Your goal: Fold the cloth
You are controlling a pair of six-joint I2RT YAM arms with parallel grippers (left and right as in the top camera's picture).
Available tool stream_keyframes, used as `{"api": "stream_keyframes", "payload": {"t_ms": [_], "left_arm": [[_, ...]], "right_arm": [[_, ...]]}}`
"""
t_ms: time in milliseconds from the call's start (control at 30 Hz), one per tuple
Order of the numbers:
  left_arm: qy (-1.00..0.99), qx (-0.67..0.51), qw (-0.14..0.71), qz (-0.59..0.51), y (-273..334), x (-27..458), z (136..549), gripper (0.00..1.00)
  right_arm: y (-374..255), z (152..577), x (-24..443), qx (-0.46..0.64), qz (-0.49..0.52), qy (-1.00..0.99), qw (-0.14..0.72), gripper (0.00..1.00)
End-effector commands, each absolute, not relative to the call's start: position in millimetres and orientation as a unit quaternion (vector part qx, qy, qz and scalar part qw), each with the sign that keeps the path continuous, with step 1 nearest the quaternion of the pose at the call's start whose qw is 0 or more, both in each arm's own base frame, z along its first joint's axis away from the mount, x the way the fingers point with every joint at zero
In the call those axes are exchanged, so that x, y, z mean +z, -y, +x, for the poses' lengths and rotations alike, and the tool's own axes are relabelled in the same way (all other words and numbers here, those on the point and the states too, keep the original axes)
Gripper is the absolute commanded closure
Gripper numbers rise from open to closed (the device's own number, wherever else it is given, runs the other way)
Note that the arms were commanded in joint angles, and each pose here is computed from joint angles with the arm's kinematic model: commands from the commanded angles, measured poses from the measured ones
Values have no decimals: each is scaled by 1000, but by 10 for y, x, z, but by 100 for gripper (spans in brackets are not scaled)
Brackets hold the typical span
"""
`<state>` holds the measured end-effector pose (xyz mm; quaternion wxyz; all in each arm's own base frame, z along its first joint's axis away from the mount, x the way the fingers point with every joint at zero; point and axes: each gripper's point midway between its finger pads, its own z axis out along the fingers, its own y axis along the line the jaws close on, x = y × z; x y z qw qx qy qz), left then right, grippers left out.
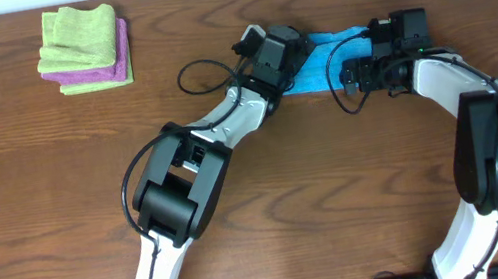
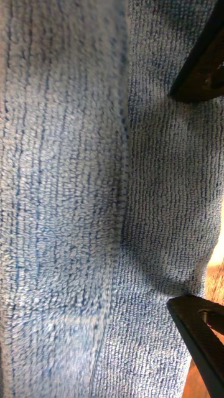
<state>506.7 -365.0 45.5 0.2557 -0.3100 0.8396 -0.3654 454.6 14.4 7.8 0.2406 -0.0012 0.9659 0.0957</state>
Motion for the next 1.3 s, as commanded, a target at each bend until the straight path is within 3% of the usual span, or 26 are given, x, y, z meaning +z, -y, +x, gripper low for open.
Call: {"api": "stream_keyframes", "payload": {"t_ms": [0, 367, 700, 1267], "left_arm": [[-840, -401, 199, -308, 3857, 450, 4959, 5], [-857, -378, 150, -316, 3839, 287, 4769, 6], [-831, -294, 287, -375, 3372, 273, 5113, 3], [-797, -337, 345, -364, 3457, 320, 5376, 5]], "right_arm": [[-151, 4456, -84, 96, -1, -972, 216, 1], [-150, 4459, -83, 95, -1, -972, 217, 1], [-150, 4459, -83, 95, -1, -972, 217, 1], [-151, 4456, -84, 96, -1, -972, 216, 1]]}}
